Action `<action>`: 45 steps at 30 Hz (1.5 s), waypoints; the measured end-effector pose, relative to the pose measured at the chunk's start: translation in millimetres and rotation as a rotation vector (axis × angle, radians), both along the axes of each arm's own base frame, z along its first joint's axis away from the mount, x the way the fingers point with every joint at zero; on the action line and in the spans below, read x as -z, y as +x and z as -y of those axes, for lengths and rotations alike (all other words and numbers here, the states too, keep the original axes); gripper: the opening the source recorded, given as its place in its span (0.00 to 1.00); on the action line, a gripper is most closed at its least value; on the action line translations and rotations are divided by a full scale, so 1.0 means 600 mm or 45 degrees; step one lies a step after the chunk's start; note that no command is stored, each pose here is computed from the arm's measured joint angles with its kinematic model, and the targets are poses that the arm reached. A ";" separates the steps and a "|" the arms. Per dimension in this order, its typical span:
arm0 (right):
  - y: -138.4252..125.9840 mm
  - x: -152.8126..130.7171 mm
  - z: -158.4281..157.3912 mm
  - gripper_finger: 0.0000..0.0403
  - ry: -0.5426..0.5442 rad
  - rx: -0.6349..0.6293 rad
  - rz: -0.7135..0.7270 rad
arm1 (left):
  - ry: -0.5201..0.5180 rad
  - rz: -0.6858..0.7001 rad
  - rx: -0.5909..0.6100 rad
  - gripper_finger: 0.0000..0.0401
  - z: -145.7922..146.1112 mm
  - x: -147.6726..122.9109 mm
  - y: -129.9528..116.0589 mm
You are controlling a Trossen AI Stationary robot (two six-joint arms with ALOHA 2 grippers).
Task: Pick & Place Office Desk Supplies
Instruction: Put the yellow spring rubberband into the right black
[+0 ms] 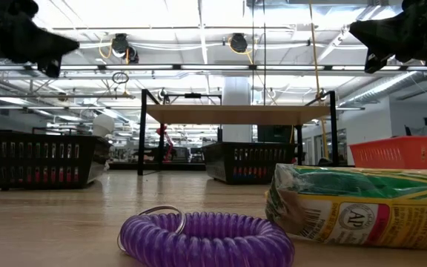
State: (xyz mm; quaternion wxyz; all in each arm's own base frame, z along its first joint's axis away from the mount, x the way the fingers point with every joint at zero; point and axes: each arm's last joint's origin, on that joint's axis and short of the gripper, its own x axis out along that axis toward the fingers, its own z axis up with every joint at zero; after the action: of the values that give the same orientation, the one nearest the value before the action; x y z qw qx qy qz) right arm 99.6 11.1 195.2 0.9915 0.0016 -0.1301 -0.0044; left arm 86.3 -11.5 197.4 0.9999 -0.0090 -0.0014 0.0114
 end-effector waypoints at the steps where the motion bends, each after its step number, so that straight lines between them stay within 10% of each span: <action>1: 0.000 0.000 0.000 0.00 0.000 0.000 0.000 | -0.004 -0.002 0.003 0.01 0.001 0.005 0.002; 45: 0.027 -0.007 -0.004 0.00 -0.022 0.079 -0.167 | -0.112 -0.143 -0.090 0.04 0.003 0.055 0.027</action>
State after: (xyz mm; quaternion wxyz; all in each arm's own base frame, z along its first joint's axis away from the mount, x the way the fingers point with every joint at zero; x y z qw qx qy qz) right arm 115.7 13.6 199.6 0.9972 -0.0115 -0.0650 -0.0341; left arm 102.4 -13.1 164.7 0.9960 -0.0521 0.0550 0.0472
